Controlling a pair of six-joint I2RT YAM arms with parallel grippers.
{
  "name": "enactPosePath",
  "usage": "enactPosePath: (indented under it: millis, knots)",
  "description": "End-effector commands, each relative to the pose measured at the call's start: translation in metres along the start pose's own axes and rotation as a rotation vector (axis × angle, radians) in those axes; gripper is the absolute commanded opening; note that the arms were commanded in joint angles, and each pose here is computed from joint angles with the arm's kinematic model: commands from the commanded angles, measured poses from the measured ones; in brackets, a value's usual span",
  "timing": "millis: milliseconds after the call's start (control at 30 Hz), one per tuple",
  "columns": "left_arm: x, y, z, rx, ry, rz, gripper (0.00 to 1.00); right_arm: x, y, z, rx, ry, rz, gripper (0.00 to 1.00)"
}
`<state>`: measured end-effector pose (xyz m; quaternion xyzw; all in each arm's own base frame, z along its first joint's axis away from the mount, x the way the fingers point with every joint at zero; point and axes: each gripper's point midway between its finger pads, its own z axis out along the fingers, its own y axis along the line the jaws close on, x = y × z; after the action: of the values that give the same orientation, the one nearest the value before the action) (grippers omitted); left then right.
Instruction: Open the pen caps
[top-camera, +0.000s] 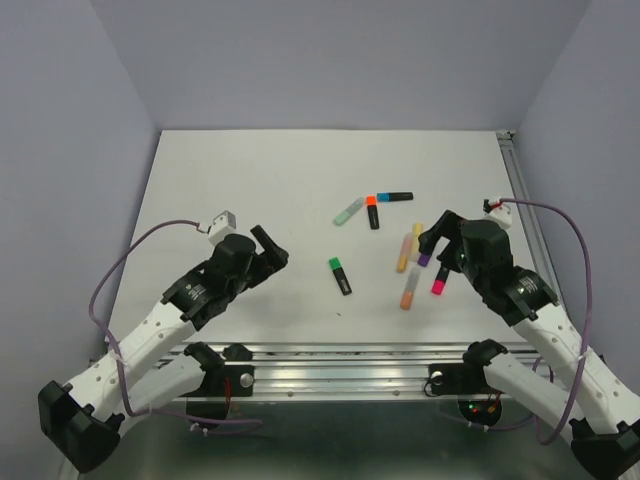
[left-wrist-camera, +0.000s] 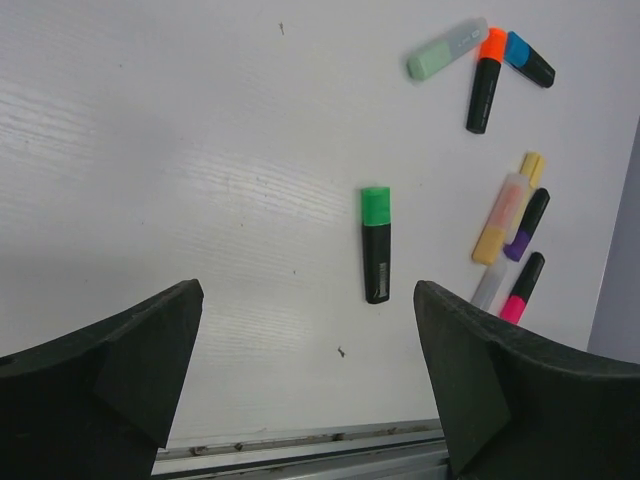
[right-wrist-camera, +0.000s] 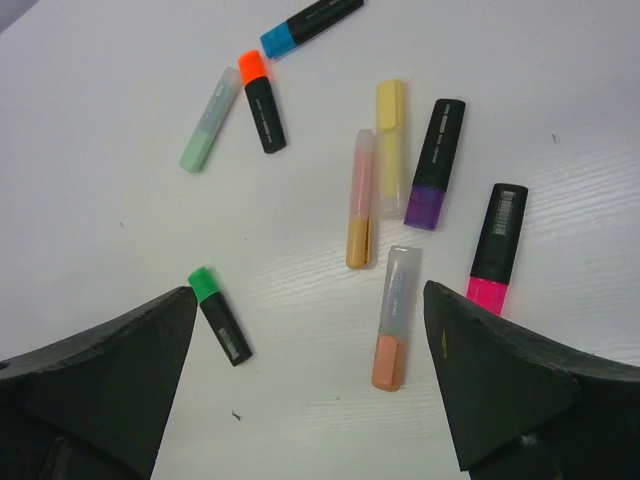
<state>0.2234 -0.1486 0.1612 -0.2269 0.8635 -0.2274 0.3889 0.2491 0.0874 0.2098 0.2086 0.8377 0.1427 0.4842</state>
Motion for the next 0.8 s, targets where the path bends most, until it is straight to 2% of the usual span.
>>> enactPosePath:
  millis: [0, 33, 100, 267, 433, 667, 767]
  knots:
    - [0.01, -0.013, 0.01, 0.056, 0.036, 0.006, 0.99, -0.035, 0.02, -0.011, -0.047, -0.089, 0.022, 1.0]
    - [0.019, -0.015, 0.014, 0.06, 0.066, 0.013, 0.99, -0.038, 0.011, -0.007, 0.025, -0.109, 0.087, 1.0]
    - [0.027, -0.024, 0.021, 0.074, 0.089, 0.022, 0.99, -0.035, 0.004, -0.004, 0.067, -0.102, 0.08, 1.0]
    - [0.058, -0.05, 0.028, 0.096, 0.154, 0.082, 0.99, -0.029, 0.019, 0.002, -0.013, -0.072, 0.033, 1.0]
    - [0.085, -0.076, 0.038, 0.102, 0.19, 0.146, 0.99, -0.027, 0.011, 0.005, 0.034, -0.079, 0.072, 1.0]
    - [0.133, -0.092, 0.069, 0.007, 0.279, 0.228, 0.99, -0.021, 0.013, 0.007, -0.001, -0.076, 0.065, 1.0]
    - [0.144, -0.086, 0.082, -0.078, 0.297, 0.259, 0.99, -0.016, 0.007, 0.009, 0.024, -0.061, 0.047, 1.0]
